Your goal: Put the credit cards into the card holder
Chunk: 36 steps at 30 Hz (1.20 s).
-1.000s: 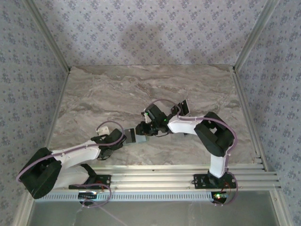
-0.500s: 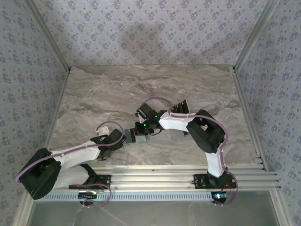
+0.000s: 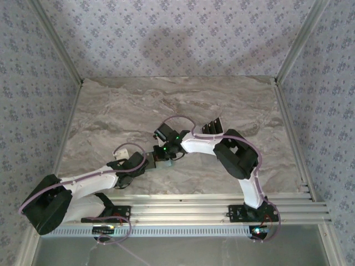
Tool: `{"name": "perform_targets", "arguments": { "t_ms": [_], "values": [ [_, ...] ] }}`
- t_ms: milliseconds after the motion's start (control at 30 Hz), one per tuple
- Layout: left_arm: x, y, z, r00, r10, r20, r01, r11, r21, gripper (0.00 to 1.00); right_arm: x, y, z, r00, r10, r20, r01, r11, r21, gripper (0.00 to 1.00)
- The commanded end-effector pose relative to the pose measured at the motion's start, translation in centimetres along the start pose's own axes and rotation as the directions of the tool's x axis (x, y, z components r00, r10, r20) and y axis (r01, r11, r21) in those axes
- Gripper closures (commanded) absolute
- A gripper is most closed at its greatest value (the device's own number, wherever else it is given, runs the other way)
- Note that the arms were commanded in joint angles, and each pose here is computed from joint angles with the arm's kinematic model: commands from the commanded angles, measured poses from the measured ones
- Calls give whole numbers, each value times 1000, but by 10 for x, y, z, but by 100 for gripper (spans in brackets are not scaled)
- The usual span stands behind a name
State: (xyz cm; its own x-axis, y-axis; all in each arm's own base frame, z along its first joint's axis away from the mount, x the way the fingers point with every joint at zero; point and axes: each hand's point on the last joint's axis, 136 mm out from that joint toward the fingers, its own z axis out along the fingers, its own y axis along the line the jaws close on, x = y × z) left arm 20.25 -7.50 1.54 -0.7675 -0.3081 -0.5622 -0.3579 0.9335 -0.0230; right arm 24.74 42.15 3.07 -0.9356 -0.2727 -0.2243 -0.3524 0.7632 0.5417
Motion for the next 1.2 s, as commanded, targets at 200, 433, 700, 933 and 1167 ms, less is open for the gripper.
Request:
{"name": "perform_targets", "arguments": {
  "t_ms": [200, 433, 700, 933, 1167],
  "values": [
    [12, -1, 6, 999, 8, -44, -7, 1000, 18, 3, 3, 13, 10, 999, -10, -37, 9, 999, -32, 98],
    [11, -1, 5, 999, 9, -46, -8, 1000, 18, 3, -10, 14, -18, 999, -14, 42, 16, 999, -48, 98],
    [-11, 5, -13, 999, -39, 31, 39, 999, 18, 2, -18, 0, -29, 998, 1, 61, 1, 1000, -23, 98],
    [-34, 31, -30, 986, -116, 116, 119, 993, -19, 1, -20, 3, -21, 999, -6, 44, 7, 1000, -26, 98],
    [-28, 30, -21, 989, -124, 84, 126, 992, -14, 1, -15, 4, -7, 1000, -11, 13, 11, 1000, -22, 98]
  ]
}}
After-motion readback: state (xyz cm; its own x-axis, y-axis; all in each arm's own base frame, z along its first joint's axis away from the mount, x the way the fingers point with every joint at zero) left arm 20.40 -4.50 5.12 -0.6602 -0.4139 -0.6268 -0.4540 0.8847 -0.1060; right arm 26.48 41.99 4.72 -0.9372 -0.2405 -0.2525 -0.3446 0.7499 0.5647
